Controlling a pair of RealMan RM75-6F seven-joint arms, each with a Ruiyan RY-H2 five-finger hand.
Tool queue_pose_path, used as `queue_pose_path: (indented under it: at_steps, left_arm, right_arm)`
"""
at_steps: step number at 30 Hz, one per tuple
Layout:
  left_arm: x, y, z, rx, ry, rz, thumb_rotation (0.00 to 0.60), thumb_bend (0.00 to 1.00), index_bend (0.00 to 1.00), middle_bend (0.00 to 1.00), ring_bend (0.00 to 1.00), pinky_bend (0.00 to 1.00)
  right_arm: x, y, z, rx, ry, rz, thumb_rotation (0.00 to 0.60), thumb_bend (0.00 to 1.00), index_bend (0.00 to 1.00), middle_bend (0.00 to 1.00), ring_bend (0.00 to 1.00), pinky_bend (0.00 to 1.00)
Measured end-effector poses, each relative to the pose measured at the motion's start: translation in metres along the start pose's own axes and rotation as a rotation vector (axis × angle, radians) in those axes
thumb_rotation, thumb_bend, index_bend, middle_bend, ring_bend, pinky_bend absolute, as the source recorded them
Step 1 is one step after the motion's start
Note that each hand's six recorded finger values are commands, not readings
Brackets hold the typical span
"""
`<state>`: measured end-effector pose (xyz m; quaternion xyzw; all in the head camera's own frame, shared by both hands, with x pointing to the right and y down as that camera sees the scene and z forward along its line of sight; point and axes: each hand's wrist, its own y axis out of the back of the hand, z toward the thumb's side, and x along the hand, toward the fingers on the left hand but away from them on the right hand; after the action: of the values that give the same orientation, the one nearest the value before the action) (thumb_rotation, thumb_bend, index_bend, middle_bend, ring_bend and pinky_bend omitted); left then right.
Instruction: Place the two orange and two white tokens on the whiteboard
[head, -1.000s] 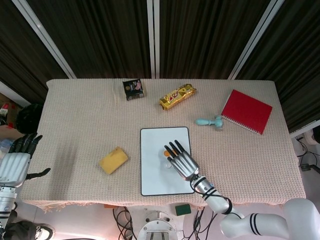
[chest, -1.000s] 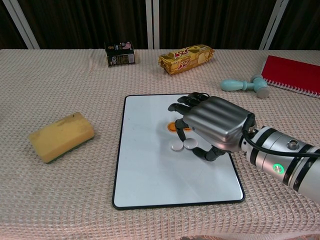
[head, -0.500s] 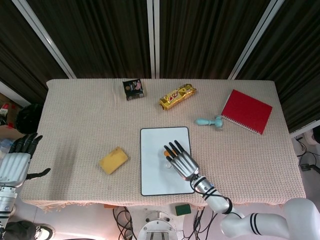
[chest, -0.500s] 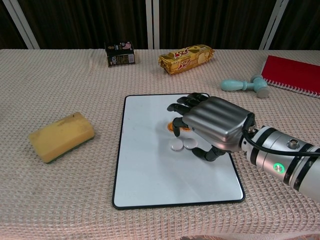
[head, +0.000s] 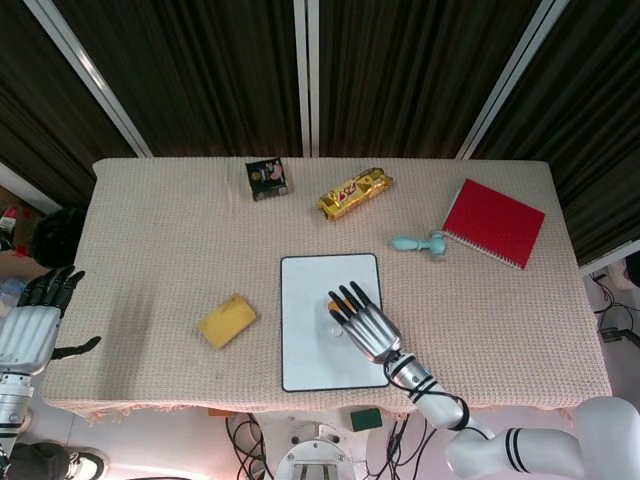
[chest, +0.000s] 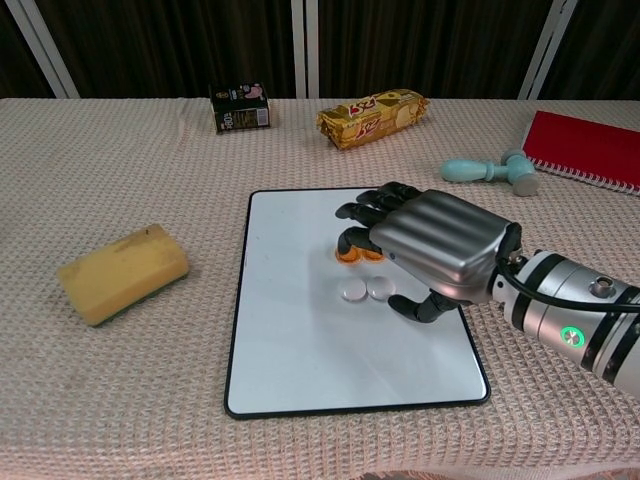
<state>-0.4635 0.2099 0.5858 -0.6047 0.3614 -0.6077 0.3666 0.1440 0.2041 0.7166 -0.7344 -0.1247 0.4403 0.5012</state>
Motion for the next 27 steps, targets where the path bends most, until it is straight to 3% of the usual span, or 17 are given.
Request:
queue_pose_path:
  at_steps: [27]
  left_arm:
    - [0.0005, -0.0005, -0.0009, 0.001, 0.006, -0.002, 0.478, 0.09, 0.08, 0.04, 0.0, 0.1]
  right_arm:
    - [-0.0055, -0.0032, 0.0004, 0.021, -0.011, -0.004, 0.6, 0.36, 0.19, 0.01, 0.0, 0.0]
